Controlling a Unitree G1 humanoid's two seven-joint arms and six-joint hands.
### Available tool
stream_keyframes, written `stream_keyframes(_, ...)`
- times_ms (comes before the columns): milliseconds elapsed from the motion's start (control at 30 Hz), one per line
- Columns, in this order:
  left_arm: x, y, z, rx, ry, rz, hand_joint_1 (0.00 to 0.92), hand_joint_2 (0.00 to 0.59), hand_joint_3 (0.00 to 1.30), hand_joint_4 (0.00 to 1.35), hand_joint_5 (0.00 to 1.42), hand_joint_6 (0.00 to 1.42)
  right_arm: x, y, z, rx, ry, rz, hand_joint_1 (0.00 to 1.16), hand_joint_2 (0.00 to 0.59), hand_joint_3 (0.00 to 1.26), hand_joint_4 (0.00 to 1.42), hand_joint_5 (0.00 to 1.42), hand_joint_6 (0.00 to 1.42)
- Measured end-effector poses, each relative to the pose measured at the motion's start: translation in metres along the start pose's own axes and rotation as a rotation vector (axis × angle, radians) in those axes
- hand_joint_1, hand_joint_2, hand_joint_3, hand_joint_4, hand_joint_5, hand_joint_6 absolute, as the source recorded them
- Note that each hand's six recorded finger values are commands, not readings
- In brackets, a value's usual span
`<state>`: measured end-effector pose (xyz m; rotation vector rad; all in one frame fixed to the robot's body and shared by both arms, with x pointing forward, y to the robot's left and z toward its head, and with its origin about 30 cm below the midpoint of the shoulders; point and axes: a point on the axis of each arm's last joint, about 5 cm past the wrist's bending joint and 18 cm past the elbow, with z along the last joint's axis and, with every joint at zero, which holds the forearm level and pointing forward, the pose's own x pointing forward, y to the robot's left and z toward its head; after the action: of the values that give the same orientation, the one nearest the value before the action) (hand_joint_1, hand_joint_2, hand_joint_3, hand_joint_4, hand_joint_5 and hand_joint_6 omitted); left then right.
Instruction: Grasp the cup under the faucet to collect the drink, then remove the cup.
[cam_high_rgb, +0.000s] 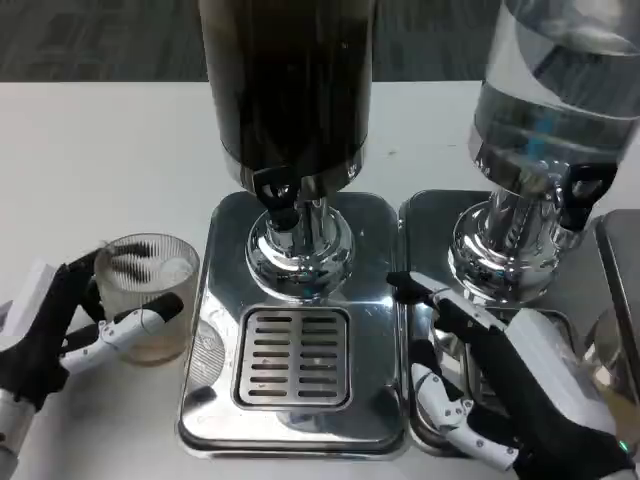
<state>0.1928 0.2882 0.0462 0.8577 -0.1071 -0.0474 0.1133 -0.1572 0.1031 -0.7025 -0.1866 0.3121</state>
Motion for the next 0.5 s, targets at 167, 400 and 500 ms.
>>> stream_keyframes(167,-0.0035,-0.0011,-0.0012,0.002,0.003,0.007,0.136,0.194,0.39,0.47,0.69,0.76,0.0011,-0.0007,0.0002,0.001,-0.005,0.001,0.48,0.586,0.17,0.22,0.17,0.27)
stream_keyframes(400,-0.0030,-0.0004,0.0015,-0.008,-0.042,0.031,0.183,0.205,0.39,0.47,0.68,0.76,0.0009,-0.0012,-0.0002,0.000,-0.004,0.006,0.48,0.586,0.17,0.22,0.17,0.27)
stream_keyframes(500,-0.0028,0.0000,0.0026,-0.012,-0.056,0.037,0.187,0.206,0.39,0.47,0.68,0.76,0.0009,-0.0014,-0.0002,0.001,-0.004,0.005,0.48,0.586,0.17,0.22,0.17,0.27)
